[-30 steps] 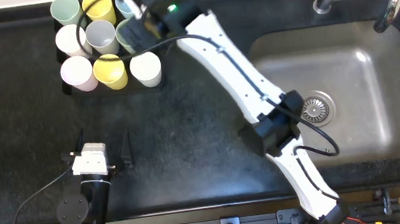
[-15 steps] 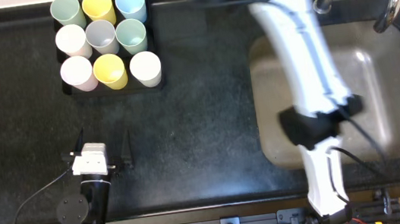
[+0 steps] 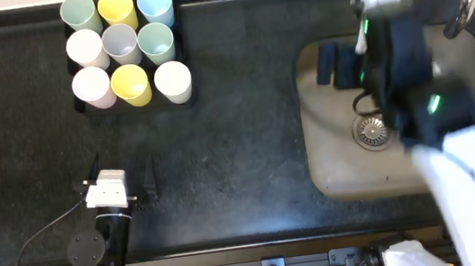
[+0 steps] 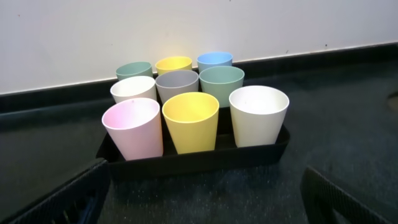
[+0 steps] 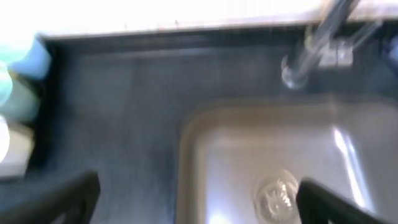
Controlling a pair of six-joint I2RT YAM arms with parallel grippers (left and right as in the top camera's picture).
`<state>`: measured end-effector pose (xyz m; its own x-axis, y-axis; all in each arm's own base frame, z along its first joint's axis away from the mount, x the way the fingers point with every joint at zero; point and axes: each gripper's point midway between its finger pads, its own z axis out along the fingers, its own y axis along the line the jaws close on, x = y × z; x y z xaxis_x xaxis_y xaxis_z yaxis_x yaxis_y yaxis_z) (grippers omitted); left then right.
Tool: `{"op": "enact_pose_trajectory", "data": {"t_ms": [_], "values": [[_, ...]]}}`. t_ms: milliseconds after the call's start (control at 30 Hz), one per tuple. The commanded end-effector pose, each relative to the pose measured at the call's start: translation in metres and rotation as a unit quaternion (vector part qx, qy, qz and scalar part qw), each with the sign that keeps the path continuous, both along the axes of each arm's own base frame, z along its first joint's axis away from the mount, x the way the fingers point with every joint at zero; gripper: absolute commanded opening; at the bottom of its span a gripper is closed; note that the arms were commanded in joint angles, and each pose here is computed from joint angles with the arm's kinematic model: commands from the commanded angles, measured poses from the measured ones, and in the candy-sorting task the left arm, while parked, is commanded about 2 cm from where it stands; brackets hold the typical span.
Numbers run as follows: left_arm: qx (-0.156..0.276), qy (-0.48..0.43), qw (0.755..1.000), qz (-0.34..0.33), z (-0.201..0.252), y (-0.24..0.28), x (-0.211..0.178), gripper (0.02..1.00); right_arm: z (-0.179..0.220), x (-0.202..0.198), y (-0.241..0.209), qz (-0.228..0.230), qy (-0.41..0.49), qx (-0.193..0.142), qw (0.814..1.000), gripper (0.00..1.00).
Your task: Store Cups
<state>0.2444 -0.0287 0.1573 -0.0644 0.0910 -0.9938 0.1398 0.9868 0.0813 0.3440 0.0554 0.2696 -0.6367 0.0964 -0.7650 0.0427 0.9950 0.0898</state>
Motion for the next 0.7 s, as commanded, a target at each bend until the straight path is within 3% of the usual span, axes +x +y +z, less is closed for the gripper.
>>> {"op": "enact_pose_trajectory", "data": {"t_ms": [33, 100, 200, 400, 600, 700], "values": [[0.009, -0.002, 1.000, -0.003, 0.000, -0.001, 0.000, 0.998, 0.004, -0.015, -0.025, -0.063, -0.165, 0.005, 0.984, 0.998], [0.009, -0.002, 1.000, -0.003, 0.000, -0.001, 0.000, 0.998, 0.018, -0.021, -0.035, -0.084, -0.259, 0.017, 0.962, 0.998], [0.009, -0.002, 1.000, -0.003, 0.000, -0.001, 0.000, 0.998, 0.017, -0.036, -0.045, -0.094, -0.326, 0.004, 0.941, 0.998], [0.009, -0.002, 1.000, -0.003, 0.000, -0.001, 0.000, 0.998, -0.017, -0.056, -0.052, -0.101, -0.340, 0.005, 0.935, 0.998], [0.009, -0.002, 1.000, -0.003, 0.000, -0.001, 0.000, 0.998, -0.024, -0.064, -0.055, -0.106, -0.399, 0.028, 0.910, 0.998], [0.009, -0.002, 1.000, -0.003, 0.000, -0.001, 0.000, 0.998, -0.038, -0.066, -0.059, -0.111, -0.390, 0.021, 0.914, 0.998]]}}
